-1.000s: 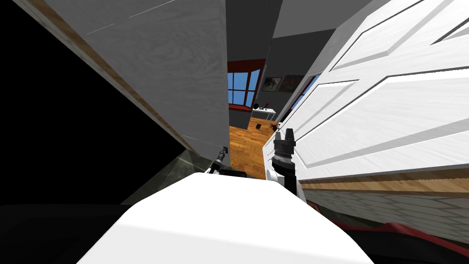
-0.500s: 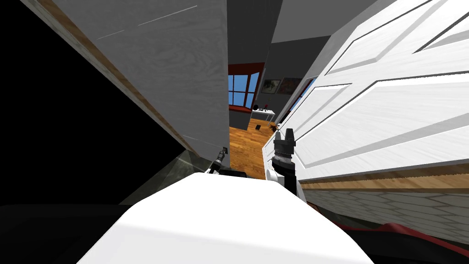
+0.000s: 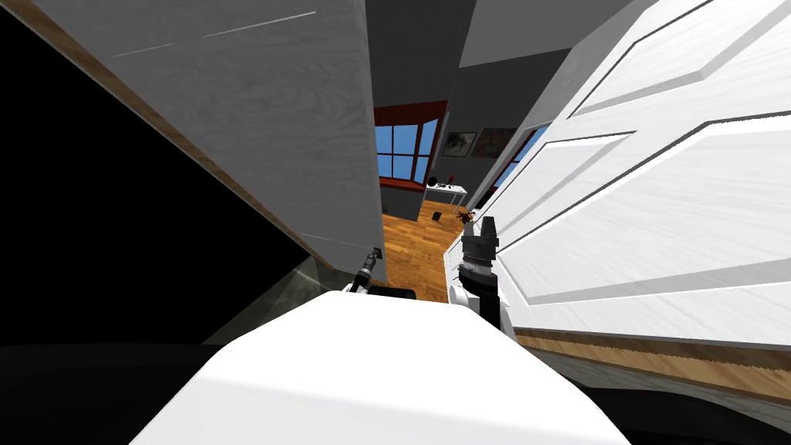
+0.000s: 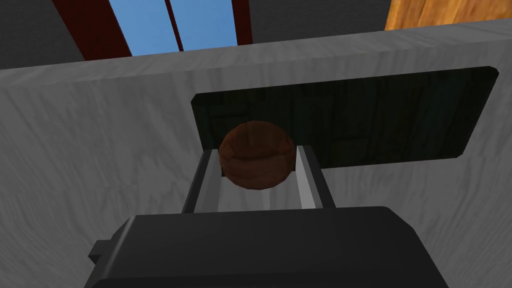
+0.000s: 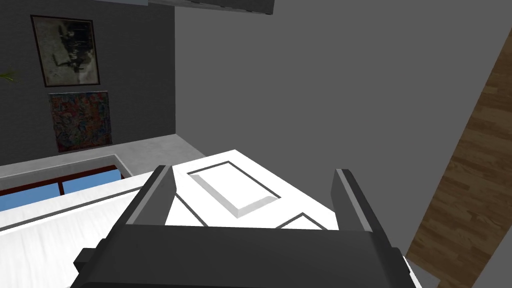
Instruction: Push the door open
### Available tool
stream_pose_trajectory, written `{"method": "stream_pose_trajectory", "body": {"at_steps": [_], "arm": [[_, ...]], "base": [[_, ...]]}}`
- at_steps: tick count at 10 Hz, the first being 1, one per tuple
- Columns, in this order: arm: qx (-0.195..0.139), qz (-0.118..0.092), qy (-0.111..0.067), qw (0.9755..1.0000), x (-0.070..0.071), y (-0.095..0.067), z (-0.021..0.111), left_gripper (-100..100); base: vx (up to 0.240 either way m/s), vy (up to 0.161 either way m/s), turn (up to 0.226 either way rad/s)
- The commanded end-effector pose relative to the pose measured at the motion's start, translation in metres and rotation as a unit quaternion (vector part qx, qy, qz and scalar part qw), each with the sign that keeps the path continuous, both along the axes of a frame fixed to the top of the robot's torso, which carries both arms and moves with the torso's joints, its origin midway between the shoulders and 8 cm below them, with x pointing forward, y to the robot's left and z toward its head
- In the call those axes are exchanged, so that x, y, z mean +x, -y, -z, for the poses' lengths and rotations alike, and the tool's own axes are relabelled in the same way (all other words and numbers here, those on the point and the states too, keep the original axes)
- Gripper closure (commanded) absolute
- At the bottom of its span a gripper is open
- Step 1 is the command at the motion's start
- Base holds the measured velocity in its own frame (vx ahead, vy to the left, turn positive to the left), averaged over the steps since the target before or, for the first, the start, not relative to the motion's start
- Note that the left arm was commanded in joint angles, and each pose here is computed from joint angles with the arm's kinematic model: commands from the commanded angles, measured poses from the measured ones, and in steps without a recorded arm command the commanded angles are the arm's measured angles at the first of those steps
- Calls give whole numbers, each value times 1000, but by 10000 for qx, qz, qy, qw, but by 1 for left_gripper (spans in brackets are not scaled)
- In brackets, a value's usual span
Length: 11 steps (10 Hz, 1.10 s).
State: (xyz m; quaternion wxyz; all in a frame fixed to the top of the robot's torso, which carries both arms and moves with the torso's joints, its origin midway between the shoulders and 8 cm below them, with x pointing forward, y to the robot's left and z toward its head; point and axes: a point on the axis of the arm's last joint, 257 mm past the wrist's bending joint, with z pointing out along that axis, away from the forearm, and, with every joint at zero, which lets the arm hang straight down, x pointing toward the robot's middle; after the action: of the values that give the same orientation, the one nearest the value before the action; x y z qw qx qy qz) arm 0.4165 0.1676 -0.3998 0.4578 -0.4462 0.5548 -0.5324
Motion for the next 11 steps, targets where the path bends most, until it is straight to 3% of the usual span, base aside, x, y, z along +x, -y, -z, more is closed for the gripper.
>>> {"method": "stream_pose_trajectory", "body": {"at_steps": [1,4,5,11], "arm": [[71,-179,56,9998,7,-21,-5,100],[124,-417,69,9990,12,-44,-6,100],[72,-360,67,9993,6,-38,-8,-100],[-140,-401,47,9991,0,-29,-8,-100]], "base": [[199,-87,53],[183,-83,92],[-32,-71,71],[-205,-43,33]]}}
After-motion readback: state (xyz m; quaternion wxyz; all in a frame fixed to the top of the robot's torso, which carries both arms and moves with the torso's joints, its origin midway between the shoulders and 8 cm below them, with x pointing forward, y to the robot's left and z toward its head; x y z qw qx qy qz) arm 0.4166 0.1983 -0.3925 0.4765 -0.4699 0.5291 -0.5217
